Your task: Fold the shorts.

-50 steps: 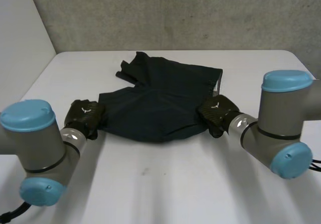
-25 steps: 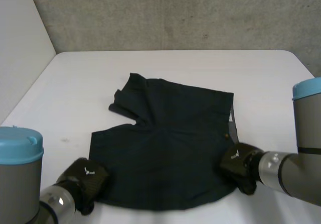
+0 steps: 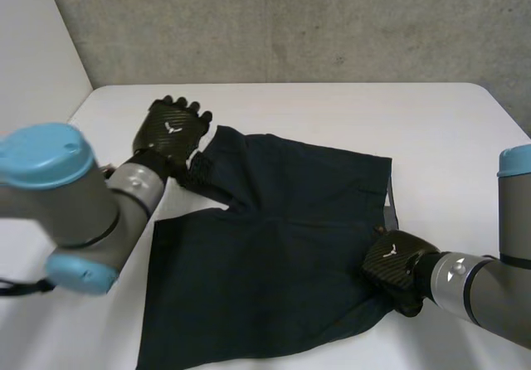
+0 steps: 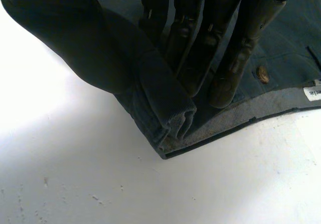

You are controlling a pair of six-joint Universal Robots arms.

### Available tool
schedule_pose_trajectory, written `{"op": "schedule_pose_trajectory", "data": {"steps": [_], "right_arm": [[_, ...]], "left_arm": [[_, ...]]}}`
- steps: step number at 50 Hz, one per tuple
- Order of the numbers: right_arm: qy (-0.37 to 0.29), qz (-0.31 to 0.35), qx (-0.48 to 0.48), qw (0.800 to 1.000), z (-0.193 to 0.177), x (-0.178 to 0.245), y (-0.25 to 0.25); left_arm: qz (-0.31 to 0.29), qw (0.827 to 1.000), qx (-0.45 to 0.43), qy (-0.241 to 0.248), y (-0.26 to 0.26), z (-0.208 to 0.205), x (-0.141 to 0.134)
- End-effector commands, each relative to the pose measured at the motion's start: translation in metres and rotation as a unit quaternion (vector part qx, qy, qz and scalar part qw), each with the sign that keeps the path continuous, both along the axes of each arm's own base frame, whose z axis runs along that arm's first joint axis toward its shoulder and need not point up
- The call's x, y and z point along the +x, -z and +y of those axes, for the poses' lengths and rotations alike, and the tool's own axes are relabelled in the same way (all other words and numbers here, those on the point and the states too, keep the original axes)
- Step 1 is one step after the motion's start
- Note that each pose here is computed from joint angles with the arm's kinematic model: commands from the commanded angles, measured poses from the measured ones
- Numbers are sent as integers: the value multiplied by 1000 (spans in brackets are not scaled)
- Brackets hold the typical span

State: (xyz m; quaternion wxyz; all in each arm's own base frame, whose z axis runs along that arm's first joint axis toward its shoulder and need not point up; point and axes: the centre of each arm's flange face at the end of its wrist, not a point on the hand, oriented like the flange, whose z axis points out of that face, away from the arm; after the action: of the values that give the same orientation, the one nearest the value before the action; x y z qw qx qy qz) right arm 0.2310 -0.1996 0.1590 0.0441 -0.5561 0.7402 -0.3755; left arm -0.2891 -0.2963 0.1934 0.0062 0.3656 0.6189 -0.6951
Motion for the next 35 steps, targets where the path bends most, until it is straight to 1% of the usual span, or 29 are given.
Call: {"op": "schedule_pose_trajectory", "data": {"steps": [1,5,10,20,22,23,26,27,28,31,35], "right_arm": [[1,-3,-10,1000,-2,0,4],[8,-11,-14,1000,-4,1,4],[13,-17,-16,1000,-6,1,3],[15,-18,-20,1000,-8,1,2],[15,-17,-18,1000,-8,1,3],[15,-17,-18,1000,-8,1,3],[15,-17,-17,1000,-7,1,3],[14,-18,-17,1000,-7,2,4],[14,-17,-17,1000,-7,2,4],[13,-17,-17,1000,-6,2,5],[12,-16,-16,1000,-5,2,5]], "left_arm": [[-15,999,39,9,39,-51,-12],[-27,997,68,8,55,-62,-15],[-42,994,101,4,67,-65,-15],[-60,989,139,-6,75,-60,-12],[-63,988,137,-20,74,-60,-9],[-66,988,135,-40,73,-61,-6],[-72,986,128,-82,69,-63,1],[-74,984,123,-105,67,-65,5],[-75,983,122,-115,66,-65,7],[-78,981,118,-133,64,-65,9],[-78,981,120,-131,66,-64,8]]}}
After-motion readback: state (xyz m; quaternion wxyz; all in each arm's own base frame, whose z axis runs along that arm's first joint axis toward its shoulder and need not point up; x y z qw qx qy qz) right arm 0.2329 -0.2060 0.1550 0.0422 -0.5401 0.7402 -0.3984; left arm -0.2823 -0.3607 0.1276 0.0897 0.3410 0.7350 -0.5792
